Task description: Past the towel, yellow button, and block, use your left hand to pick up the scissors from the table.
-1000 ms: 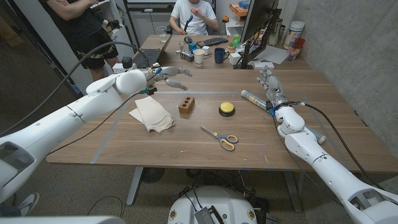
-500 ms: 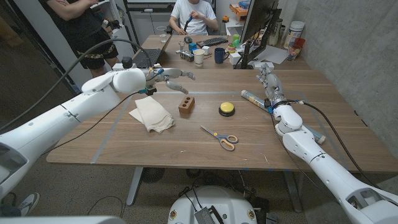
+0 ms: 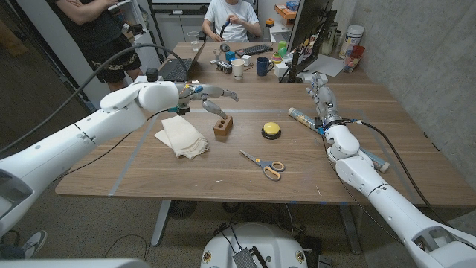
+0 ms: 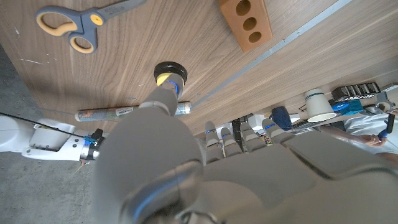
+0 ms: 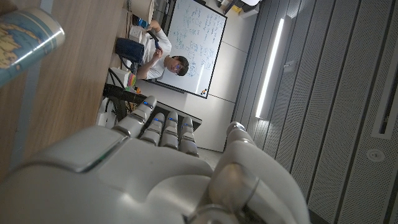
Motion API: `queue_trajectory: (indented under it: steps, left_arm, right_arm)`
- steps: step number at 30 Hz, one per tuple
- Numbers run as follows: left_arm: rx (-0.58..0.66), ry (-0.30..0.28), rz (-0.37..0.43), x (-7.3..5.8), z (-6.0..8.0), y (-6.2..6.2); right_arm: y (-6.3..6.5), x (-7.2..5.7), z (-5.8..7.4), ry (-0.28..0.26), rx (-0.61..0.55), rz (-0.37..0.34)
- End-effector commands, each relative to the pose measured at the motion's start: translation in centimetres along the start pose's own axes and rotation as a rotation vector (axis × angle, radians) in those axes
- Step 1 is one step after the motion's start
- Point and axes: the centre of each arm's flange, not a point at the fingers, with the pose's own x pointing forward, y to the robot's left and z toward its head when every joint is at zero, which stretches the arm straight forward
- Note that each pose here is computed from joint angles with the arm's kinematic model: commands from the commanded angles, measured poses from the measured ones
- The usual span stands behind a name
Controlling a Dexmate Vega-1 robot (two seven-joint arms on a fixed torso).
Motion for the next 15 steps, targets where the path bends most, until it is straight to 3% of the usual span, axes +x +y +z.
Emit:
queue_trajectory:
  steps: [1, 15]
  left_arm:
    - [0.093, -0.062, -0.058, 1.0, 2.5, -0.4]
    - [0.1, -0.122, -0.096, 2.0, 3.9, -0.8]
  right_arm:
    - [0.2, -0.9, 0.4, -0.015, 0.009, -0.016]
    - [0.3, -0.8, 1.0, -0.016, 0.001, -0.021]
